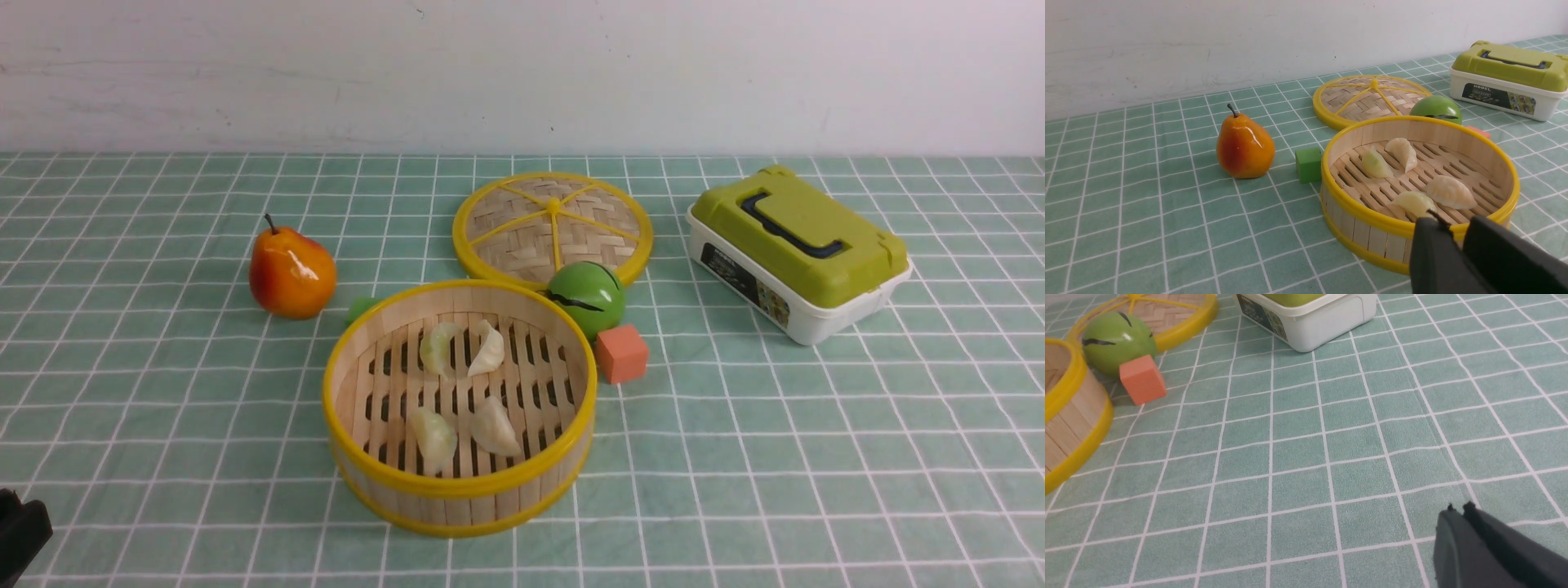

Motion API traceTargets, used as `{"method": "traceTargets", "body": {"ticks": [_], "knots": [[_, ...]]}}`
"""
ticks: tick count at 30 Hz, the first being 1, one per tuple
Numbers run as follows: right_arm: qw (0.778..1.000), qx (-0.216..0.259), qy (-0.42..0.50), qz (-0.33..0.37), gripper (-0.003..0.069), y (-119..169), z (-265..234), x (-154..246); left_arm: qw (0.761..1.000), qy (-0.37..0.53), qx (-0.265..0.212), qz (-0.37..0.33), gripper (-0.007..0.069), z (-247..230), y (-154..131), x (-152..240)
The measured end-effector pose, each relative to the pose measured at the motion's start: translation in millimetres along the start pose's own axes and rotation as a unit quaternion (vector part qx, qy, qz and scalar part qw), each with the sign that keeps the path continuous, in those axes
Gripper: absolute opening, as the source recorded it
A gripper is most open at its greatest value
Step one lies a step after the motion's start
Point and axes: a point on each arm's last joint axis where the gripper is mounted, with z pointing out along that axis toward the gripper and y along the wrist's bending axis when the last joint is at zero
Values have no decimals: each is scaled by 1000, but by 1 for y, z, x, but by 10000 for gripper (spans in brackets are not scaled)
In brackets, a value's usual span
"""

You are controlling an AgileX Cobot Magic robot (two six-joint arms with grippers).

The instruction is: Put the dumplings into the steamer on the table with the blue tablecloth.

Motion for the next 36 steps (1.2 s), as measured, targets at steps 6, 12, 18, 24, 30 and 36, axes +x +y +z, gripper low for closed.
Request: {"method": "traceTargets", "body": {"ticks": [6, 12, 18, 24, 30, 36], "knots": [[1000, 0, 0, 0, 14, 0, 0, 0, 1000, 0, 0, 0, 120, 0, 0, 0], [1000, 0, 0, 1, 23, 0, 0, 0, 1000, 0, -13, -3, 123, 0, 2, 0], [1000, 0, 0, 1, 31, 0, 0, 0, 995, -25, -86, -47, 127, -1, 9, 5], [1000, 0, 0, 1, 39, 0, 0, 0, 975, -146, -123, -117, 69, -1, 10, 33], [1000, 0, 0, 1, 48, 0, 0, 0, 971, -59, -179, -150, -14, 3, 15, 69], [1000, 0, 0, 1, 58, 0, 0, 0, 957, 64, -197, -201, -14, 2, 14, 95]]}}
